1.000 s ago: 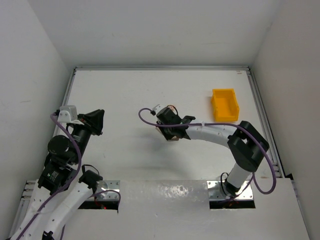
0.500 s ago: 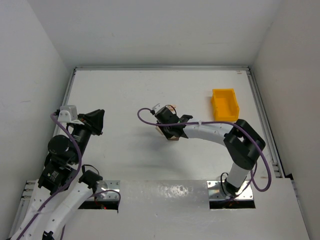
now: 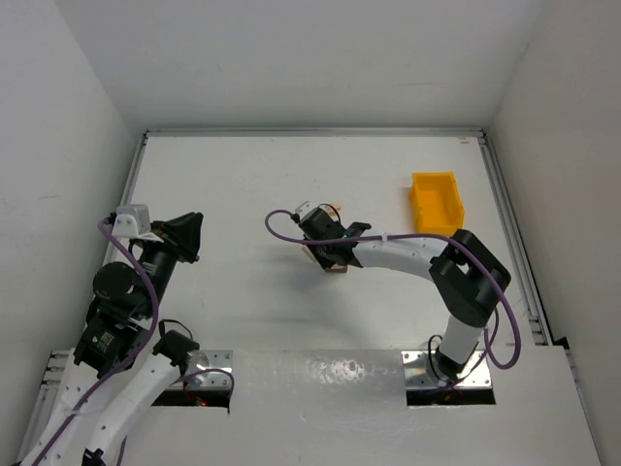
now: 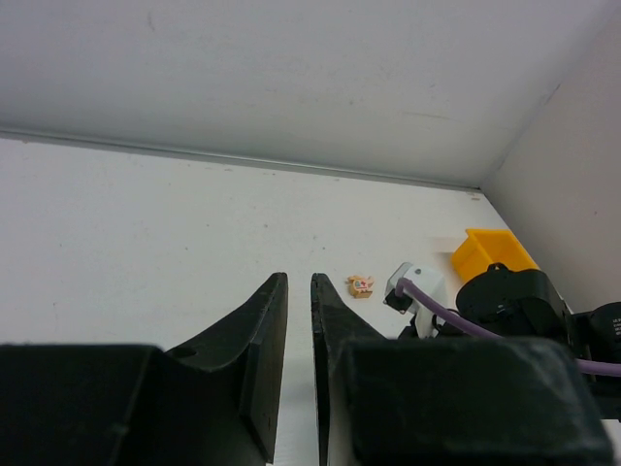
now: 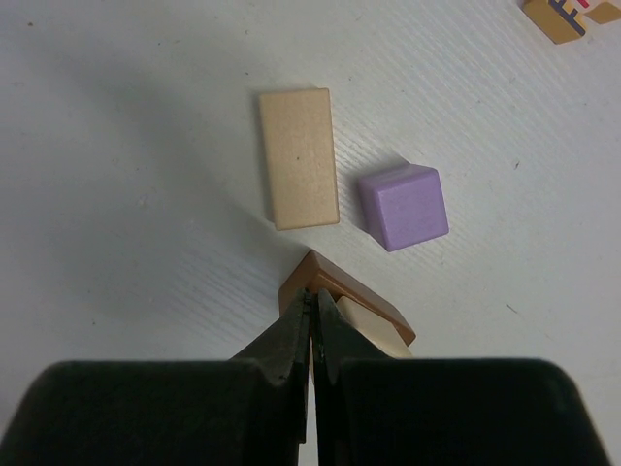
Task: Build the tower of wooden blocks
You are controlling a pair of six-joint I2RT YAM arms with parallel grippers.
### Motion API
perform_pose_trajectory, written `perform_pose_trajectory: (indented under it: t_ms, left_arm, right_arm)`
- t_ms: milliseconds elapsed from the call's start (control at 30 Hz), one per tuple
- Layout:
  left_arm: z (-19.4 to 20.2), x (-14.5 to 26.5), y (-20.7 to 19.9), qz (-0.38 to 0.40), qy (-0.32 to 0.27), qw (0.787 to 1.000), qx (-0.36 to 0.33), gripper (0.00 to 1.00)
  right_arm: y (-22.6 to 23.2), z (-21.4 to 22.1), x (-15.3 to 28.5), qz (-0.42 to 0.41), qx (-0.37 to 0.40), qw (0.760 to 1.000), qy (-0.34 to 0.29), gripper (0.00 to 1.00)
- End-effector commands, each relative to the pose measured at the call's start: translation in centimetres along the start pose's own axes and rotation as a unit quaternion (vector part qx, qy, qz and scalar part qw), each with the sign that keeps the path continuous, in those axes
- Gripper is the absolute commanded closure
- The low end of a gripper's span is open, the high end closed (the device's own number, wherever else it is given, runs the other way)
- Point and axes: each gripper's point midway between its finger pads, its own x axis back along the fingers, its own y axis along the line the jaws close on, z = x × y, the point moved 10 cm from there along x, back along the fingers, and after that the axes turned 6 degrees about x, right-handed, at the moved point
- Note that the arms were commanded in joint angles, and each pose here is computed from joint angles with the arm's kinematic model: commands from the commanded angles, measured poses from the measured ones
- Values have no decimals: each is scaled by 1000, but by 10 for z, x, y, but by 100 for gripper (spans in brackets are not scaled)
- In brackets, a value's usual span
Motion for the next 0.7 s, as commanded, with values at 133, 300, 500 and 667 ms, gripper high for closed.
perform_pose_trajectory:
  t_ms: [133, 300, 500, 667]
  left_arm:
    - [-1, -3, -1, 4, -6, 1000, -2, 87]
    - [-1, -4, 0, 2, -5, 1000, -1, 87]
    - [0, -5, -1, 3, -4, 1000, -2, 87]
    - [1, -7, 0, -1, 2, 1000, -4, 87]
  right_arm:
    - [1, -29, 24, -24, -32, 996, -74, 100]
    - [-14, -18, 43, -6, -75, 991, -106, 100]
    - [-32, 16, 51, 9, -102, 991, -89, 100]
    - [-39, 21, 46, 6, -116, 989, -95, 100]
